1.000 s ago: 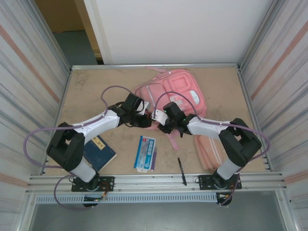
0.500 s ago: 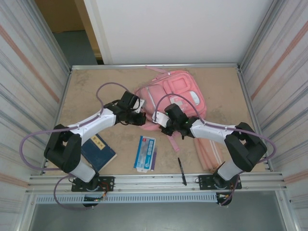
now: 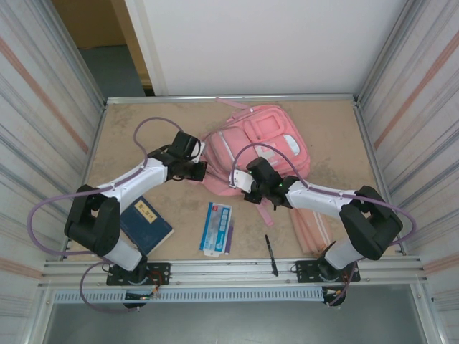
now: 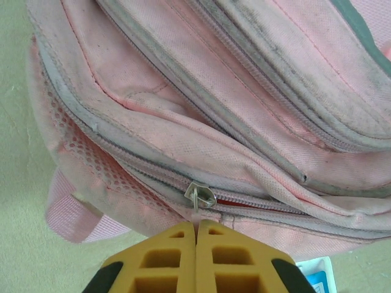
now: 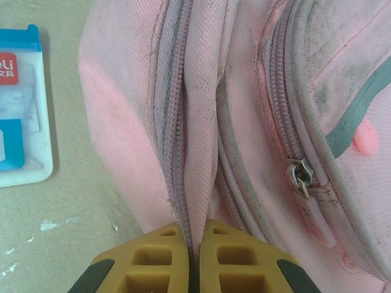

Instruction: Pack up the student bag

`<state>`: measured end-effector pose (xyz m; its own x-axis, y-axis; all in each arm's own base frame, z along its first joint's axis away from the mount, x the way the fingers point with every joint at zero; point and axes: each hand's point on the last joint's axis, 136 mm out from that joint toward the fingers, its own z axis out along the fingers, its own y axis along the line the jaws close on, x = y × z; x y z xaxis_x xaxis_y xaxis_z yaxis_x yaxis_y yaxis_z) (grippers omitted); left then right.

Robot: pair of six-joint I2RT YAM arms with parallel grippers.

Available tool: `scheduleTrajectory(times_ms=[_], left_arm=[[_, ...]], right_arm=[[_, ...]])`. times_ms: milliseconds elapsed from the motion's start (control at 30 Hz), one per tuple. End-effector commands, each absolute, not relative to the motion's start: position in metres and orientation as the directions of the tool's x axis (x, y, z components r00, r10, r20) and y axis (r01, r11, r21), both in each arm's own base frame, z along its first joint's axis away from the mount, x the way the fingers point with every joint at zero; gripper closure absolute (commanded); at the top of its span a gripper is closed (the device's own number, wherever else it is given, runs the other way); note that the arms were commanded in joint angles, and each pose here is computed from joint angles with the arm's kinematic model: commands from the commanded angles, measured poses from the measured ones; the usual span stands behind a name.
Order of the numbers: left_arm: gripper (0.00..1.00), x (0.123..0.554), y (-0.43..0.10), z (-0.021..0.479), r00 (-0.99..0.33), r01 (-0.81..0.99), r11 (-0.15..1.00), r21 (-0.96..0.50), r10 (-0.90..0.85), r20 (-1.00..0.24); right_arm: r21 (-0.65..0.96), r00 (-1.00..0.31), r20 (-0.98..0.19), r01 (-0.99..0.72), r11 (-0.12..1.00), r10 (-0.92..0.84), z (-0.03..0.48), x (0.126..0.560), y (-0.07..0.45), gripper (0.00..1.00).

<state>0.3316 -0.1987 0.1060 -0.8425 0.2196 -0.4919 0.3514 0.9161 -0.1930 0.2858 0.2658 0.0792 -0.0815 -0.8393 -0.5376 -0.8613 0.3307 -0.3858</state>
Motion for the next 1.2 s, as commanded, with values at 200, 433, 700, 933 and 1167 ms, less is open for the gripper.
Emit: scheduleTrajectory(times_ms=[200,433,700,933,1167], left_arm=[[1.0,0.311,-0.226,0.113,-0.845,0.387,0.845,-0.369,0.164,-0.509],[1.0,0.296,-0.25,0.138,-0.836,0.415,0.778,-0.472,0.121,-0.536],[1.0,0.29,-0.264,0.138,-0.836,0.438,0.756,-0.487,0.143,-0.53],[0.81,0.287,-0.242,0.119,-0.88,0.345,0.821,-0.454,0.116,-0.46],[0.62,0.283,-0.243,0.103,-0.927,0.188,0.889,-0.417,0.02,-0.374]], right_arm=[[-0.407,-0.067,-0.523,-0.856,0.318,-0.85,0.093,0.294,0.252,0.7],[-0.336,-0.037,-0.612,-0.892,0.303,-0.79,0.119,0.26,0.268,0.51],[-0.267,-0.028,-0.695,-0.918,0.294,-0.718,0.125,0.251,0.305,0.39],[-0.225,-0.068,-0.647,-0.935,0.275,-0.76,0.096,0.254,0.304,0.39],[-0.186,-0.122,-0.653,-0.931,0.315,-0.748,0.083,0.257,0.296,0.39]])
